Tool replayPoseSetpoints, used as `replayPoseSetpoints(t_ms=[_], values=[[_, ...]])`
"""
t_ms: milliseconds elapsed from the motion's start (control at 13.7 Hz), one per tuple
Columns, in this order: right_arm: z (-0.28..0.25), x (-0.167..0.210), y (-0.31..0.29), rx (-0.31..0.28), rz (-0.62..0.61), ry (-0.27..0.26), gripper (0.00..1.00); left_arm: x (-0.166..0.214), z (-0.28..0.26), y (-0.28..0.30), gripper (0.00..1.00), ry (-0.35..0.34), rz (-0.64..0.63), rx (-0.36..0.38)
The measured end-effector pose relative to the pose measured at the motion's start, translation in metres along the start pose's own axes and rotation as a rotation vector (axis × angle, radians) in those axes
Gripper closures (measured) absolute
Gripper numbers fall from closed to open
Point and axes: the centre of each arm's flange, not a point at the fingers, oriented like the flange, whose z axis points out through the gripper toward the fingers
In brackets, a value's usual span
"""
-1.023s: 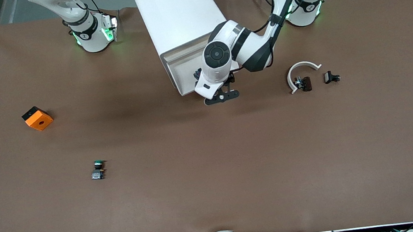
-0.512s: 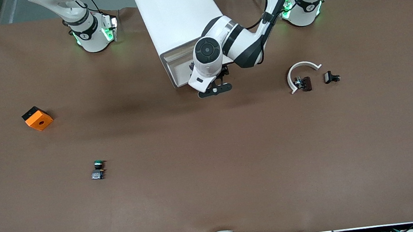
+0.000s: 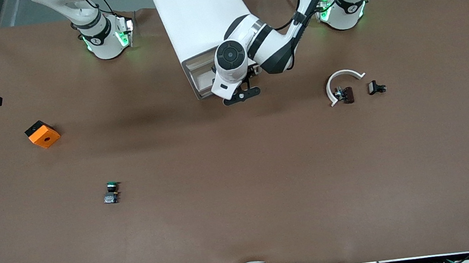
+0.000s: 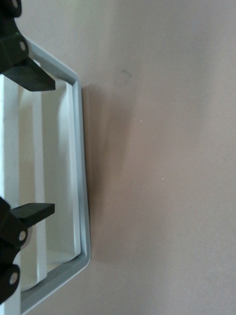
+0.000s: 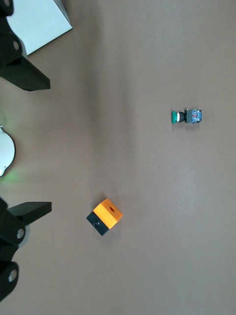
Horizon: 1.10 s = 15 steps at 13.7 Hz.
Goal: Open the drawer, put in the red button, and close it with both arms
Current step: 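Push the drawer closed with the left gripper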
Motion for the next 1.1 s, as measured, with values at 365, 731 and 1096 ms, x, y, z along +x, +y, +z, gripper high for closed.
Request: replayPoseSetpoints(t_ms=[365,731,1096], values=[[-0.004,-0.014,-0.004,0.0,-0.009,0.043,0.0,-0.01,0.003,0.004,0.0,-0.052,-0.055,-0.021],[-0.007,-0.014,-0.004,-0.001,-0.009,0.063,0.0,-0.027,0.012,0.009,0.0,-0.102,-0.089,-0.025],[-0.009,-0.014,-0.004,-0.001,-0.008,0.076,0.0,-0.026,0.015,0.007,0.0,-0.125,-0.122,-0.028]])
